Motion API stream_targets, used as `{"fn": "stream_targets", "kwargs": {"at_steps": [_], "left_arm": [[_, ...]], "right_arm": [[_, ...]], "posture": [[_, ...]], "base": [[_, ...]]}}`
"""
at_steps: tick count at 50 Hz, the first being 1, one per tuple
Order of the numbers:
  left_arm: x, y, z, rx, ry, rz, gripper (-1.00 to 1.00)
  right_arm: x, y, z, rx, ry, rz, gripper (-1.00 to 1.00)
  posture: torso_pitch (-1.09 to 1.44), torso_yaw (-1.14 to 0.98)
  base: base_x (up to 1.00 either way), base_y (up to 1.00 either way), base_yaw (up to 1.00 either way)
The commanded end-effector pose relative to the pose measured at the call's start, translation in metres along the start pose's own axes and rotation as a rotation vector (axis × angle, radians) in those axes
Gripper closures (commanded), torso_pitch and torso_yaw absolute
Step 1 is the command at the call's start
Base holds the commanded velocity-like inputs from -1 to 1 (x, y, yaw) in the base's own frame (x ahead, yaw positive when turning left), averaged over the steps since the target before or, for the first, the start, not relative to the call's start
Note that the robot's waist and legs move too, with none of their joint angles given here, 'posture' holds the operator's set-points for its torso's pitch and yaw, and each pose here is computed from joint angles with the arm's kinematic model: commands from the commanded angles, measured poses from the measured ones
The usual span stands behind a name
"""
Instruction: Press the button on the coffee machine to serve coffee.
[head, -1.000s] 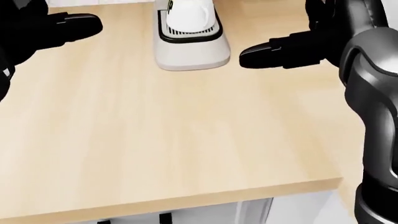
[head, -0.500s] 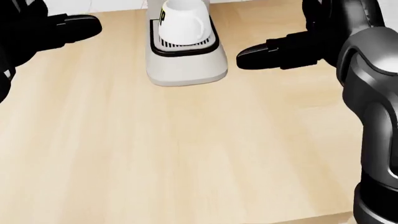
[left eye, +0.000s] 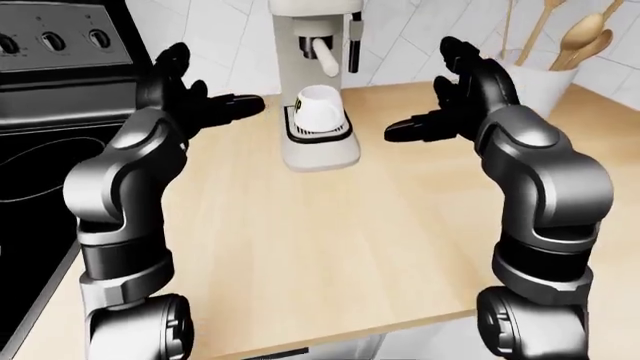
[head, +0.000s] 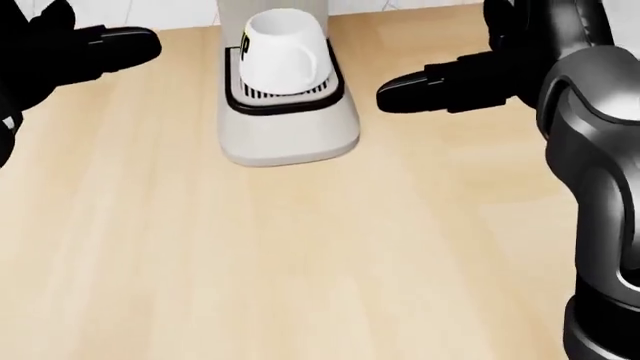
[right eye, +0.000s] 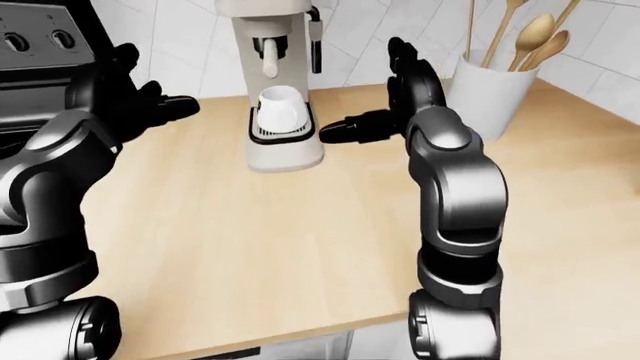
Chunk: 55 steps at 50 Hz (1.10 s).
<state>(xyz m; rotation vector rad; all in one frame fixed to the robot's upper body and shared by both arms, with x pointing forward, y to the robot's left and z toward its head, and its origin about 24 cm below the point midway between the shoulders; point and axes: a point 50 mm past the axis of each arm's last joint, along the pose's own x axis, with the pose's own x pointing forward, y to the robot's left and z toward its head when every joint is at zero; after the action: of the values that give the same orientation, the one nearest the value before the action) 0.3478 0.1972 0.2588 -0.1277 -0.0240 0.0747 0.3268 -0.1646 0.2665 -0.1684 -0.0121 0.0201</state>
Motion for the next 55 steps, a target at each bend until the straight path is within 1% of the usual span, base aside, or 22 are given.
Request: {"fn": "stream_targets", "kwargs": {"at_steps": [1,14,28,41,46,55], "left_arm": [[-0.0042,-0.0081,0.0214,-0.002,-0.101,-0.037,-1.0],[-0.0032,-0.011,0.0238,-0.002,-0.103,-0.042,-1.0],[-0.004,-0.0102,0.0225,-0.004,-0.101,-0.041,-1.0],[-0.0045,-0.0104,0.0228,-0.017,-0.094,-0.042,-1.0],[-0.0029,-0.0112,0.0198,-0.014,-0.075,-0.047,-1.0],[-0.0012,-0.013,0.0212,-0.018,-0.081,-0.051,-1.0]], "right_arm": [[-0.0056,-0.0086,0.0208,-0.002,-0.105,-0.042,-1.0],[-0.0066,-0.0103,0.0236,-0.003,-0.11,-0.046,-1.0],[-0.0067,-0.0104,0.0231,0.002,-0.114,-0.05,-1.0],[-0.0063,-0.0095,0.0198,0.006,-0.111,-0.049,-1.0],[-0.005,-0.0095,0.0203,0.005,-0.11,-0.048,-1.0],[-0.0019,-0.0091,0.0216,0.003,-0.112,-0.044,-1.0]], "posture": [[0.0,0.0],[0.0,0.0],[0.0,0.0],[0.0,0.0],[-0.04,0.0],[-0.11,0.0]], "base": [[0.0,0.0,0.0],[0.03,0.0,0.0],[0.0,0.0,0.0],[0.0,0.0,0.0],[0.0,0.0,0.0],[0.0,0.0,0.0]]}}
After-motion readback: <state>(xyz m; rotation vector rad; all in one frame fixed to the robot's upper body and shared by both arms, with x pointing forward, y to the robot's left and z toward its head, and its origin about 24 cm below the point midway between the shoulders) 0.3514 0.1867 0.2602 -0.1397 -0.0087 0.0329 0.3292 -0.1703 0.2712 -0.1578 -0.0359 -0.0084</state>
